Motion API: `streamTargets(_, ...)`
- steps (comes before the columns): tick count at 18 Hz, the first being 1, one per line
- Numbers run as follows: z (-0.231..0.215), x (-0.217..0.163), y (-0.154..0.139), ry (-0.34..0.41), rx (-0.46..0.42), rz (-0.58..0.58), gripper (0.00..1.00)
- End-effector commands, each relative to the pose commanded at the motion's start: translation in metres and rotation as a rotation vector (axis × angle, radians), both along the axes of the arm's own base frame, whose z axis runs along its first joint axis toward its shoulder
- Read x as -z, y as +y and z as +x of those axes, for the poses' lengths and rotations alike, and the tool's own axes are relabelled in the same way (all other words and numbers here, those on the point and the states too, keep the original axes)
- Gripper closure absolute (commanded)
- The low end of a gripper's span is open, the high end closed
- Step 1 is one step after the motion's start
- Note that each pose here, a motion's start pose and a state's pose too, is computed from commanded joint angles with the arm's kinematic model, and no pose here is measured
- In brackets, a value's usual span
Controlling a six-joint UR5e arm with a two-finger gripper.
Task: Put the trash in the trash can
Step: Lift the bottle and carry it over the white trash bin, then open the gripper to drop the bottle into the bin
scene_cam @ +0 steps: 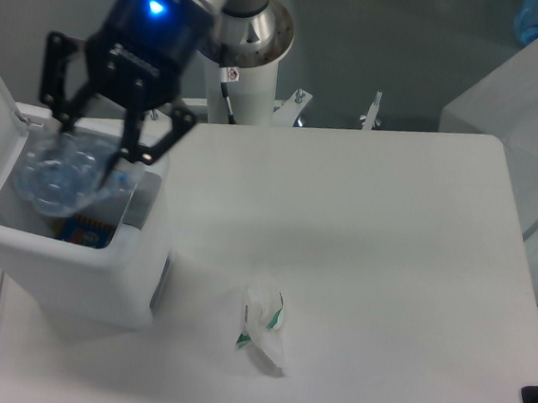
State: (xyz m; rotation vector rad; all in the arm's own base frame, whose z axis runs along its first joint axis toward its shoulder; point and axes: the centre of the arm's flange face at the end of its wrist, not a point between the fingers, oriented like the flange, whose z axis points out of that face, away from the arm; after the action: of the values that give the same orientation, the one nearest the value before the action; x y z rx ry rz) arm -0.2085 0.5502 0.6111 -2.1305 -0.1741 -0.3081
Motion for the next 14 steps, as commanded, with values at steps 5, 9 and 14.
streamTargets(5, 0.020, 0.035, 0.009, 0.010, 0.043, 0.019, 0.51)
streamTargets(9, 0.025, 0.051, 0.010, -0.004, 0.053, 0.000, 0.50)
streamTargets(14, 0.026, 0.060, 0.009, 0.006, 0.067, -0.008, 0.07)
